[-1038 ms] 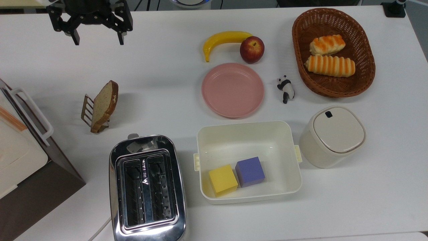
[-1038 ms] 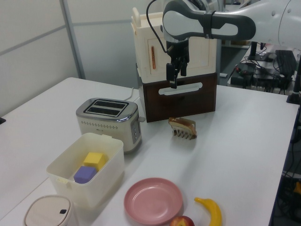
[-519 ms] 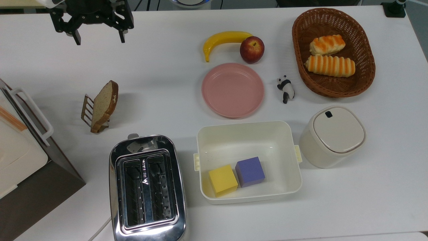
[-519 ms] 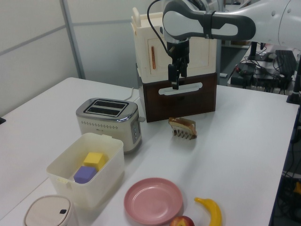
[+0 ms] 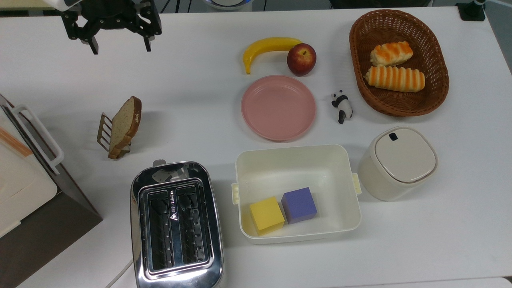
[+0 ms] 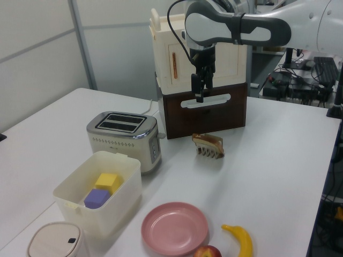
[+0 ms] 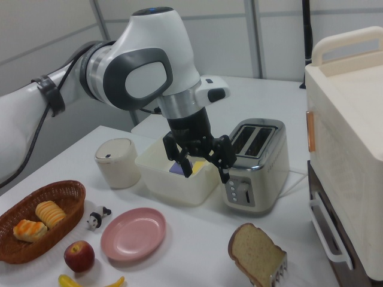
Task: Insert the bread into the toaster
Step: 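Move the gripper down over the bread slice in the metal rack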
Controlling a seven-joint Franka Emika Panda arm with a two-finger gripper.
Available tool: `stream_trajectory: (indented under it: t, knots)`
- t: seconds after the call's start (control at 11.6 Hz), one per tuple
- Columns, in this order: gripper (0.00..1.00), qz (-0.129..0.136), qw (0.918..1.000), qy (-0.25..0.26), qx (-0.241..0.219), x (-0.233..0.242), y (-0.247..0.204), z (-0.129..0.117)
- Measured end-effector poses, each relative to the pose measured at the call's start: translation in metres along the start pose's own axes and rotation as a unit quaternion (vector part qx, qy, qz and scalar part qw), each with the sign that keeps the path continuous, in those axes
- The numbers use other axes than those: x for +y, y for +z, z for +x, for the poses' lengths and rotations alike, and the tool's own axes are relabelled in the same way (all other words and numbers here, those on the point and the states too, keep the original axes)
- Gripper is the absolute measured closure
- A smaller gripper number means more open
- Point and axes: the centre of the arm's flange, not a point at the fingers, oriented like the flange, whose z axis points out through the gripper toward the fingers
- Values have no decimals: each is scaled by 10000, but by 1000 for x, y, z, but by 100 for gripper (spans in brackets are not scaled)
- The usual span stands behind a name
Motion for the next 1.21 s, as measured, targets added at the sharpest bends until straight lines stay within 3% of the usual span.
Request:
stream_trajectory:
  t: [0.43,0.69,1.21]
  knots:
    - [0,-49,9997,-8,-255,1,15,-2]
    - [0,-49,9984,88,-558,3,50,6]
    - [0,-72,9973,56,-730,8,113,30]
